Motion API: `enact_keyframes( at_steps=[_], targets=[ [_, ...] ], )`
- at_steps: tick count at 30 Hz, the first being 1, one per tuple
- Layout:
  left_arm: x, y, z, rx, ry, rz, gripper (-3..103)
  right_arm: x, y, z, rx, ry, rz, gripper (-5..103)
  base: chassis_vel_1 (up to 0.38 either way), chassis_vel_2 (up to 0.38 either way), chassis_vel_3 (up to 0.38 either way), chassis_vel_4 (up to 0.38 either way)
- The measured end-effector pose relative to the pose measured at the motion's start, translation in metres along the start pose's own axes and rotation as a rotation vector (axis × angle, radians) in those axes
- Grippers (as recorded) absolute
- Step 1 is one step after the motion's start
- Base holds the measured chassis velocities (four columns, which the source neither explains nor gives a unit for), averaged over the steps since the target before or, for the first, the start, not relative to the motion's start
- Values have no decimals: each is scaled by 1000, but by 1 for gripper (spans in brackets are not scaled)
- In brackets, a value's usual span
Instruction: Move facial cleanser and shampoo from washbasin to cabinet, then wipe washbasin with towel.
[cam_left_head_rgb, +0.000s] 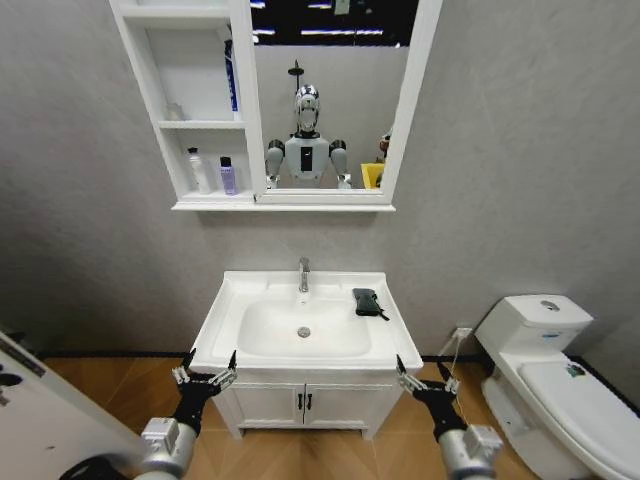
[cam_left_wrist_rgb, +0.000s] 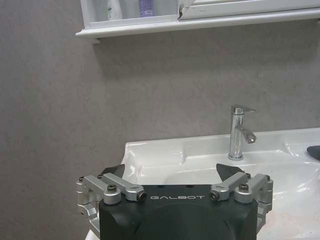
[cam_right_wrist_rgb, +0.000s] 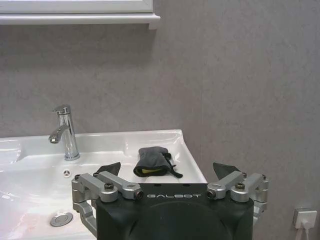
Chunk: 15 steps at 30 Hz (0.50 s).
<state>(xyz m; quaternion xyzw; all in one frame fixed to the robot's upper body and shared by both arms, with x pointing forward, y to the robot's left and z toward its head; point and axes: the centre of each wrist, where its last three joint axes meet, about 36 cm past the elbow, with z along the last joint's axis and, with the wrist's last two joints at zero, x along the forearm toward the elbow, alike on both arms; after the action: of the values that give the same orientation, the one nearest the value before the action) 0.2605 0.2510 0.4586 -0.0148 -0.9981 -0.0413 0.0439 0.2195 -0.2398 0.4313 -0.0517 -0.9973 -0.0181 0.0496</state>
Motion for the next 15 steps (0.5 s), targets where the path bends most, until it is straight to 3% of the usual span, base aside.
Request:
enact_keyframes(
  at_steps=[4,10,15],
  targets=[
    [0,0,0,0,0,0,100,17,5,6,26,-13,-10,100,0,0,0,0],
    [0,0,0,0,0,0,100,19,-7,2,38,-43,8,100,0,0,0,0],
    [0,0,0,0,0,0,100,13,-25,-15,-35,-81,-10,100,0,0,0,0]
  ],
)
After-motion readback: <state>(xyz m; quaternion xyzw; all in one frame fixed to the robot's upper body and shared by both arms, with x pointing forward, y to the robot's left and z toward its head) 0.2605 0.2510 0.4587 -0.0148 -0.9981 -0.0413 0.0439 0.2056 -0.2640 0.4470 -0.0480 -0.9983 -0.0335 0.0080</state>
